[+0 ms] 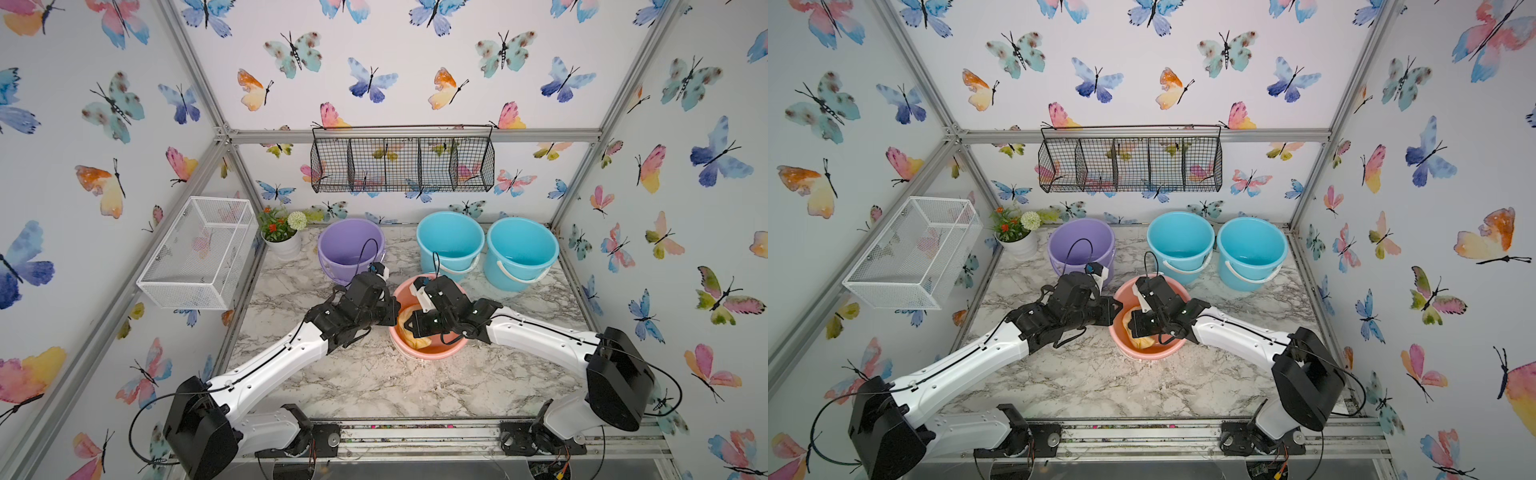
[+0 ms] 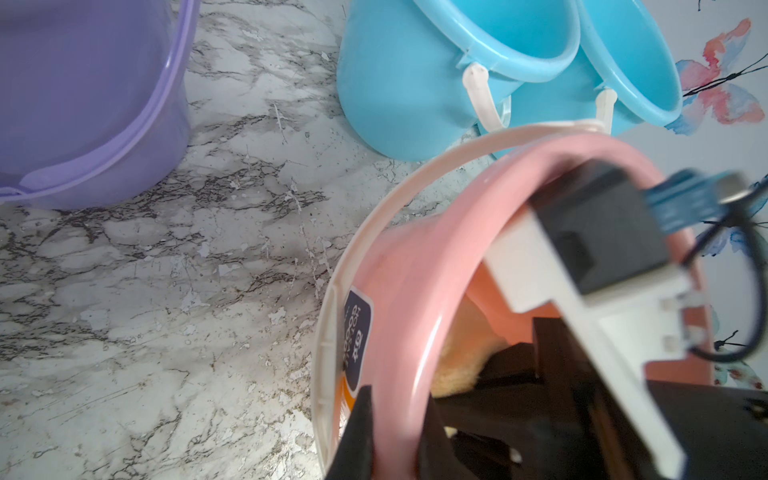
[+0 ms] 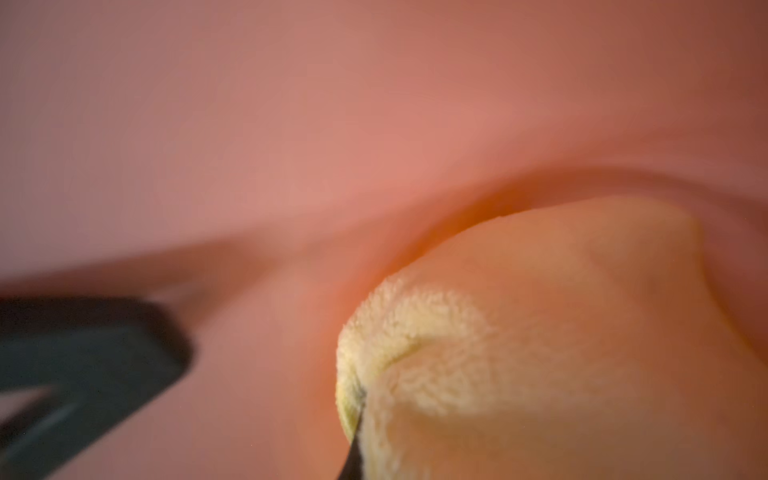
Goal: Wipe the inside of the bucket with a cloth
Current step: Wipe the dirt from the inside of the bucket.
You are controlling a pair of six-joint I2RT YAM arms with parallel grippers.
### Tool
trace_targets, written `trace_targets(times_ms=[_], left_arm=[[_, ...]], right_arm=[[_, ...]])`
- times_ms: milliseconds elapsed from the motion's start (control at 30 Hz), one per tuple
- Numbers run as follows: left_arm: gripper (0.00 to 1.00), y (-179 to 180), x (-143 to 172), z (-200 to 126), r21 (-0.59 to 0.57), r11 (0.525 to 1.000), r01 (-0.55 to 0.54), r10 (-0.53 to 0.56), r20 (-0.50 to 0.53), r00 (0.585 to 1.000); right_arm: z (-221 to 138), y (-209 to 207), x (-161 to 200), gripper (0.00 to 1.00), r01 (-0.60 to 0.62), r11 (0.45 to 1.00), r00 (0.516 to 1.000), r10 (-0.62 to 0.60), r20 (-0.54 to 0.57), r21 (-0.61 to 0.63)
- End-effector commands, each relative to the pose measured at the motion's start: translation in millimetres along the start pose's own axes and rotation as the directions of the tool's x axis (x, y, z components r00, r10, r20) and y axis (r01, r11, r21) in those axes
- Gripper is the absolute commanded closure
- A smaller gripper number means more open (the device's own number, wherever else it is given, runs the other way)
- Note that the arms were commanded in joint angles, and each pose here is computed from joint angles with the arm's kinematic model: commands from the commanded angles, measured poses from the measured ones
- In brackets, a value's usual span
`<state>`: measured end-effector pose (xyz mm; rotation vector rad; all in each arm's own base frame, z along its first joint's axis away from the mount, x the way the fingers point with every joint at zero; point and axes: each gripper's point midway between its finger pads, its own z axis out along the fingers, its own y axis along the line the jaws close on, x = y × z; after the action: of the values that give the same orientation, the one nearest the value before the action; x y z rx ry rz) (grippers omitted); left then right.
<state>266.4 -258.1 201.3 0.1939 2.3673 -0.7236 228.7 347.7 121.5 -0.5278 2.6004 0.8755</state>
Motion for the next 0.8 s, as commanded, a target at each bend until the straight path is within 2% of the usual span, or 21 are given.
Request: trace_targets(times_ms=[0, 400, 533, 767], left_arm=[[1.0, -19.5, -18.6, -8.1, 0.062, 0.998, -0.011, 0.008, 0.04, 0.999], [1.0, -30.7, -25.4, -19.8, 0.098, 0.993, -0.067, 0.059, 0.078, 0.995], [1.0, -40.1, -29.1, -26.2, 0.082, 0.985, -0.152, 0.141, 0.128, 0.982], [1.0, -33.7, -35.5, -29.1, -0.055, 0.968, -0.246, 0.252, 0.191, 0.949]], right_arm=[[15.0, -15.6, 23.4, 0.98, 0.045, 0.997, 0.988, -0.035, -0.15, 0.062], [59.3, -35.3, 49.1, 0.98, 0.095, 0.989, 0.919, -0.043, -0.391, 0.113], [67.0, -35.4, 42.2, 0.98, 0.099, 0.987, 0.918, -0.042, -0.395, 0.126], [54.9, -9.3, 25.1, 0.98, 0.086, 0.995, 0.928, -0.061, -0.368, 0.052]])
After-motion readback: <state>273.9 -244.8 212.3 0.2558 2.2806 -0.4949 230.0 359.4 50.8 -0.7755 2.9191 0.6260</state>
